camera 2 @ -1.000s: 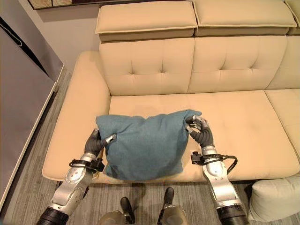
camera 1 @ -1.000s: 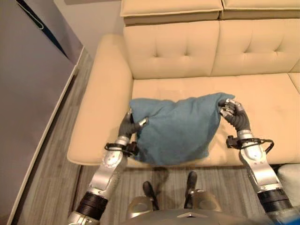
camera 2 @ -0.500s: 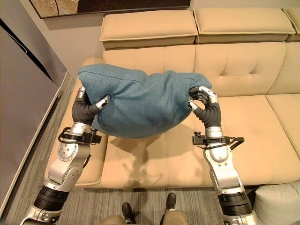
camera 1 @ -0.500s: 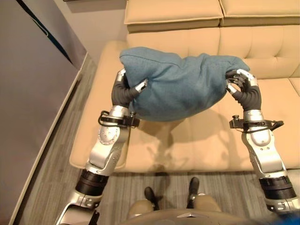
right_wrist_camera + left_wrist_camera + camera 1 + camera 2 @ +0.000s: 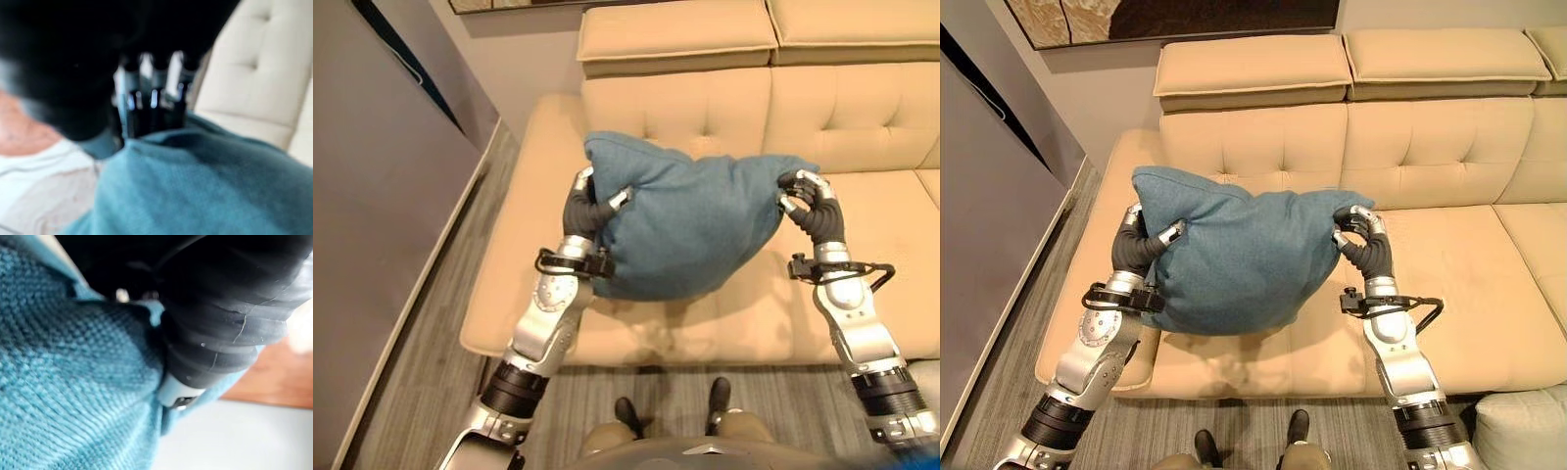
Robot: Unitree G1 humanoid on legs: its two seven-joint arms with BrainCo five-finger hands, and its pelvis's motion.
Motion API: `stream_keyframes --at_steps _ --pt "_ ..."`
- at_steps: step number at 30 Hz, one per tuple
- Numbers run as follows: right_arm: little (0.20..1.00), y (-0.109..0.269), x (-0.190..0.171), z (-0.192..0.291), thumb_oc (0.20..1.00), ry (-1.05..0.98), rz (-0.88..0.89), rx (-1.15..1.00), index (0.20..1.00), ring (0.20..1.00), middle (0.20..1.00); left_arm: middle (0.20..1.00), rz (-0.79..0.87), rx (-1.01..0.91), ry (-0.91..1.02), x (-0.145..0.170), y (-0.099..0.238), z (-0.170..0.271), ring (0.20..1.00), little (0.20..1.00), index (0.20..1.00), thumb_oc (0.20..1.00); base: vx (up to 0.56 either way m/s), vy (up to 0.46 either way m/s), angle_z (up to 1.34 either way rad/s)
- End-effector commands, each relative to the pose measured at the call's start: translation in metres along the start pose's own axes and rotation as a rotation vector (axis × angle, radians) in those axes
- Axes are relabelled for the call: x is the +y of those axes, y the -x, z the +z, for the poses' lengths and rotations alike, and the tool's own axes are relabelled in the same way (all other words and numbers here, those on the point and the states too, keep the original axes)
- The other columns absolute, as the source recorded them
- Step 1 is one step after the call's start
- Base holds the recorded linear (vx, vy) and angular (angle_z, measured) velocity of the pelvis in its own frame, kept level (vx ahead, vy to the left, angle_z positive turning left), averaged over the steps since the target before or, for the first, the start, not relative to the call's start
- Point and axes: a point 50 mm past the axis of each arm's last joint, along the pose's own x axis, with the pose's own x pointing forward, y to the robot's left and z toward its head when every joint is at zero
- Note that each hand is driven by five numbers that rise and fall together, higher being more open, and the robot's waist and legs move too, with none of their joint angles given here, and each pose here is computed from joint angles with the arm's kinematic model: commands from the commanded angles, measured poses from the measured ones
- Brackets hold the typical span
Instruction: Pick up all the scattered cushions and arrange them neatly on the sofa.
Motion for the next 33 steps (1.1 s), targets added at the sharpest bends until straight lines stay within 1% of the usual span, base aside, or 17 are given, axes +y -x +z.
stream_keyframes --at_steps 1,2,3,4,5,6,10,13,14,17,20,23,29,33 --pt "0.200 -0.009 0.003 0.029 0.200 0.030 0.018 -0.167 0.200 0.200 0.200 0.200 -0.173 -0.221 0.048 -0.036 -0.017 0.037 0.200 0.200 0.200 0.200 -0.05 0.004 0.00" --pt "0.200 -0.008 0.002 0.025 0.200 0.048 0.011 -0.152 0.200 0.200 0.200 0.200 -0.175 -0.209 0.051 -0.036 -0.017 0.034 0.200 0.200 0.200 0.200 -0.09 0.007 0.00" --pt "0.316 -0.005 0.000 0.018 0.316 0.064 0.002 -0.120 0.316 0.316 0.316 0.200 -0.180 -0.187 0.065 -0.037 -0.016 0.029 0.200 0.200 0.200 0.200 -0.12 0.010 -0.01" --pt "0.567 -0.002 -0.004 0.010 0.567 0.100 -0.016 -0.086 0.567 0.567 0.567 0.200 -0.187 -0.163 0.078 -0.039 -0.014 0.024 0.200 0.200 0.200 0.200 -0.10 0.009 -0.01" --pt "0.865 -0.002 -0.004 0.010 0.865 0.100 -0.016 -0.086 0.865 0.865 0.865 0.200 -0.187 -0.163 0.078 -0.039 -0.014 0.024 0.200 0.200 0.200 0.200 -0.09 0.007 0.00" --pt "1.000 0.000 -0.006 0.004 1.000 0.110 -0.032 -0.061 1.000 1.000 1.000 0.200 -0.190 -0.150 0.093 -0.040 -0.014 0.021 0.200 0.200 0.200 0.200 -0.07 0.001 0.03" --pt "1.000 0.008 -0.025 -0.020 1.000 0.212 -0.092 0.045 1.000 1.000 1.000 0.200 -0.229 -0.133 0.096 -0.045 -0.013 0.018 0.200 0.200 0.200 0.200 -0.10 -0.001 0.01" --pt "1.000 0.011 -0.033 -0.029 1.000 0.244 -0.115 0.088 1.000 1.000 1.000 0.200 -0.243 -0.133 0.098 -0.046 -0.014 0.018 0.200 0.200 0.200 0.200 -0.03 -0.001 0.01" --pt "1.000 0.015 -0.044 -0.036 1.000 0.279 -0.135 0.127 1.000 1.000 1.000 0.200 -0.256 -0.135 0.103 -0.047 -0.014 0.019 0.200 0.200 0.200 0.200 -0.04 -0.006 0.00" --pt "1.000 0.018 -0.053 -0.043 1.000 0.297 -0.164 0.162 1.000 1.000 1.000 0.200 -0.262 -0.138 0.107 -0.047 -0.015 0.020 0.200 0.200 0.200 0.200 -0.01 -0.002 0.00" --pt "1.000 0.009 -0.069 -0.054 1.000 0.327 -0.191 0.222 1.000 1.000 1.000 0.200 -0.295 -0.144 0.119 -0.050 -0.015 0.022 0.200 0.200 0.200 0.200 -0.07 0.001 0.00" --pt "1.000 -0.001 -0.075 -0.054 1.000 0.347 -0.186 0.229 1.000 1.000 1.000 0.200 -0.323 -0.142 0.129 -0.052 -0.012 0.023 0.200 0.200 0.200 0.200 -0.05 0.005 0.00" --pt "1.000 -0.021 -0.072 -0.046 1.000 0.347 -0.134 0.200 1.000 1.000 1.000 0.200 -0.366 -0.128 0.149 -0.056 -0.008 0.021 0.200 0.200 0.200 0.200 -0.01 0.001 0.00" --pt "1.000 -0.037 -0.058 -0.038 1.000 0.291 -0.051 0.170 1.000 1.000 1.000 0.200 -0.396 -0.121 0.162 -0.059 -0.005 0.021 0.200 0.200 0.200 0.200 -0.01 -0.006 0.03"
